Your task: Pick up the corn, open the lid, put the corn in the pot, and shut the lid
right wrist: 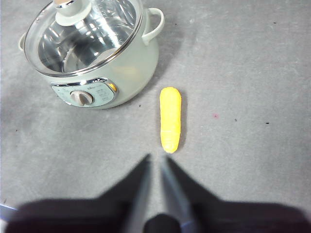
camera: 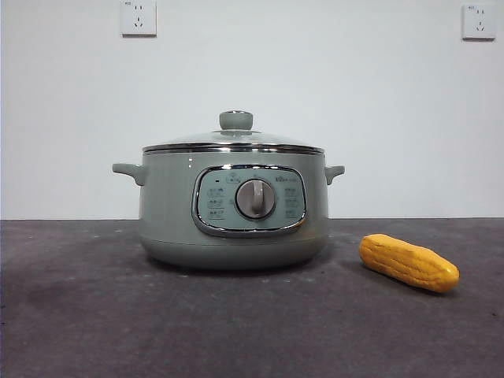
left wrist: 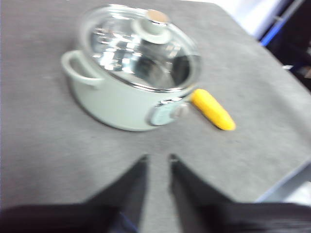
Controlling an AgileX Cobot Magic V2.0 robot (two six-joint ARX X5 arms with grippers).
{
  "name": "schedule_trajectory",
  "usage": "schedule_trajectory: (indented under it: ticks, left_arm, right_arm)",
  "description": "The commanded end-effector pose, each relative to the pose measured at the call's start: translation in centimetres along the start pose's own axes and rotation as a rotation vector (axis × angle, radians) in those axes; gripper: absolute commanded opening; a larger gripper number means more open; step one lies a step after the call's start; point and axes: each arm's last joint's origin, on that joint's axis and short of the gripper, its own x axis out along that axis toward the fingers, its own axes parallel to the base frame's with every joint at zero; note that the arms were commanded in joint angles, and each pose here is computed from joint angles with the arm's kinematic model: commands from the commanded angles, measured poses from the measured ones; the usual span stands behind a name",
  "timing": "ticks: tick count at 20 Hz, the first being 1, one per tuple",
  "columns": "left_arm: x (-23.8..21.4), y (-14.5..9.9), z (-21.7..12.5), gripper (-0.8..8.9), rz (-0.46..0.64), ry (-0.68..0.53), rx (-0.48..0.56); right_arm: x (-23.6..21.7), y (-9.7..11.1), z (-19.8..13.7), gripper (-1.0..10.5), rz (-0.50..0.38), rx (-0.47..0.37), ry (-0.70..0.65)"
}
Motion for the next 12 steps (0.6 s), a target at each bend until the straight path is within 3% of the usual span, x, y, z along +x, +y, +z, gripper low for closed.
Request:
schedule_trajectory:
  ticks: [1, 2, 7, 12]
  left_arm:
    - [0.1, 0.0, 0.3, 5.79, -0.040, 0.002, 0.009]
    - [0.2, 0.0, 0.4, 5.75, -0.056, 0.005, 0.008]
    - [0.1, -0.3, 1.2, 5.75, -0.094, -0.008, 0.020]
    - [-0.2, -0.8, 2.4, 5.75, -0.110, -0.022, 0.042]
  right_arm:
    - [-0.1, 0.0, 0.1, 5.2, 0.003, -0.007, -0.008]
    - [0.0, 0.0, 0.2, 6.0, 0.004, -0.006, -0.003]
    - [1.1, -0.3, 0.7, 6.0, 0.041, 0.008, 0.032]
    - [5.4, -1.2, 2.6, 5.9, 0.112, 0.022, 0.131]
